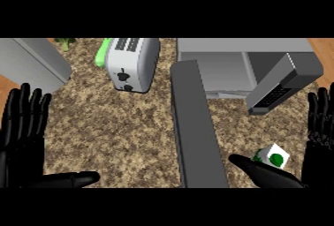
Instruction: Pick up the milk, place it into the microwave and close the microwave
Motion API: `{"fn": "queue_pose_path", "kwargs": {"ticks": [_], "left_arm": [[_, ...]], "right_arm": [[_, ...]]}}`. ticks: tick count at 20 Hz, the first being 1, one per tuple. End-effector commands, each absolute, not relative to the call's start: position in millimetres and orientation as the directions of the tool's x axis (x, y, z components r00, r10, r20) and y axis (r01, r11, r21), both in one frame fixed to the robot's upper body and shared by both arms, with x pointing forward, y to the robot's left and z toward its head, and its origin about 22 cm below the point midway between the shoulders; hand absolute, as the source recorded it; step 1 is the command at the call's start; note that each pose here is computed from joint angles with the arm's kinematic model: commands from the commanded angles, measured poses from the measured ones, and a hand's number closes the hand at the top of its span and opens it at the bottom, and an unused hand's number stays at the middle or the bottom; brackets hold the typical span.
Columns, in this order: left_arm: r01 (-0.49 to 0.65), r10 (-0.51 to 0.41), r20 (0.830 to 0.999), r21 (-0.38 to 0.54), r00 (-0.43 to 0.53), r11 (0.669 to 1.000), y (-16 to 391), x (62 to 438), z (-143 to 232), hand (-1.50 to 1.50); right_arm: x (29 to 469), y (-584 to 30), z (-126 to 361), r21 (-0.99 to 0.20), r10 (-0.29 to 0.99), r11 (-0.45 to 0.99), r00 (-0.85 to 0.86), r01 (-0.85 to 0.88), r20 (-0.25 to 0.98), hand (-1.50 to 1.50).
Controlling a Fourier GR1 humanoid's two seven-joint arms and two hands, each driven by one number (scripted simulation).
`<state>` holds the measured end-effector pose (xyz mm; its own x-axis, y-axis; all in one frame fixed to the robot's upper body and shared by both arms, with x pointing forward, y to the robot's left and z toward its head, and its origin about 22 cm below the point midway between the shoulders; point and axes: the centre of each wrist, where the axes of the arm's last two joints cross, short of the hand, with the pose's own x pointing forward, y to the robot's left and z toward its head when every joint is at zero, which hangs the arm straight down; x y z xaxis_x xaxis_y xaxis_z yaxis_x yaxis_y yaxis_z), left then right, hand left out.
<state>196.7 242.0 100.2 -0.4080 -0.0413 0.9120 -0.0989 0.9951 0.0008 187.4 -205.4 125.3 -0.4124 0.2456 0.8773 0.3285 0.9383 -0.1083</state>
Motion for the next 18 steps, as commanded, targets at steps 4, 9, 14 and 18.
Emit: {"fn": "queue_pose_path", "kwargs": {"ticks": [4, 9, 14, 18], "left_arm": [[-0.125, -0.041, 0.923, -0.008, -0.383, 0.992, 261, 174, 96, -1.50], [-0.100, -0.016, 0.922, -0.025, -0.387, 0.995, 261, 137, 108, -1.50], [-0.113, -0.038, 0.926, -0.005, -0.375, 0.994, 277, 122, 126, -1.50], [-0.089, -0.026, 0.921, -0.010, -0.389, 0.996, 292, 124, 125, -1.50]], "right_arm": [[158, -187, 126, -0.131, 0.281, 0.905, -0.339, 0.404, 0.898, -1.50], [152, -172, 110, -0.149, 0.313, 0.867, -0.288, 0.476, 0.905, -1.50], [151, -173, 109, -0.142, 0.301, 0.854, -0.254, 0.500, 0.919, -1.50], [160, -183, 77, -0.151, 0.294, 0.858, -0.228, 0.490, 0.928, -1.50]]}}
